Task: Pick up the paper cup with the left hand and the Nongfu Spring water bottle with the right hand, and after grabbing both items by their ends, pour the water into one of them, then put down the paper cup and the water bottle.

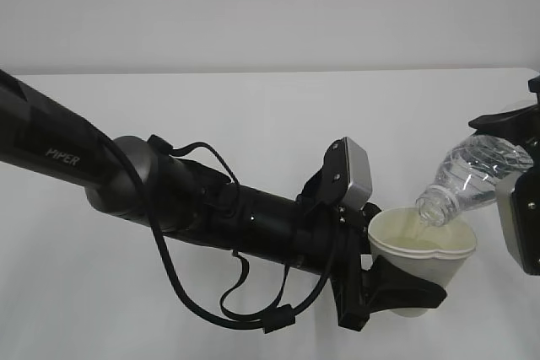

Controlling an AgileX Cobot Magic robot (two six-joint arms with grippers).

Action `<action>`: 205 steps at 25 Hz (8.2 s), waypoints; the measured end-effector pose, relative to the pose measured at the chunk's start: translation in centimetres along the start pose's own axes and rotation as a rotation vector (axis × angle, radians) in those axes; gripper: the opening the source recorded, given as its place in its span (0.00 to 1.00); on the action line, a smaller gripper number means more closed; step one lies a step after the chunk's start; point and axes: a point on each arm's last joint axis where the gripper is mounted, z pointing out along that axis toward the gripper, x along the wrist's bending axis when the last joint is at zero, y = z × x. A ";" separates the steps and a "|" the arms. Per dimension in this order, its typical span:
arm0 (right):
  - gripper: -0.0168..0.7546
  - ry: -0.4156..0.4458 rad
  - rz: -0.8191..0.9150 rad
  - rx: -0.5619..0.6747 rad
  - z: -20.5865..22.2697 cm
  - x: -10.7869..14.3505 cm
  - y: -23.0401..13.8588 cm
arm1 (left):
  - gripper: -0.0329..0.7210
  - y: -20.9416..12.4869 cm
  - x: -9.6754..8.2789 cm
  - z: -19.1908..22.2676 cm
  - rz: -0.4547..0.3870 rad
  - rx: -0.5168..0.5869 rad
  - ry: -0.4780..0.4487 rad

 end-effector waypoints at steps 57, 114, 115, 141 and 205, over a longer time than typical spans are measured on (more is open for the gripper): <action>0.54 -0.006 -0.024 0.001 0.0 -0.1 0.0 | 0.59 -0.1 -0.1 0.0 0.003 0.006 -0.006; 0.54 -0.009 -0.042 0.001 0.0 -0.1 0.0 | 0.59 -0.1 -0.1 0.0 0.000 0.012 -0.008; 0.54 -0.009 -0.042 0.001 0.0 -0.1 0.0 | 0.59 -0.1 -0.1 0.0 0.000 0.012 -0.008; 0.54 -0.020 -0.048 -0.003 0.0 -0.2 0.0 | 0.59 -0.1 -0.1 0.0 -0.001 0.013 -0.008; 0.51 -0.329 0.789 0.185 -0.6 -2.1 -2.6 | 0.59 0.3 1.1 0.0 -0.064 -0.027 0.110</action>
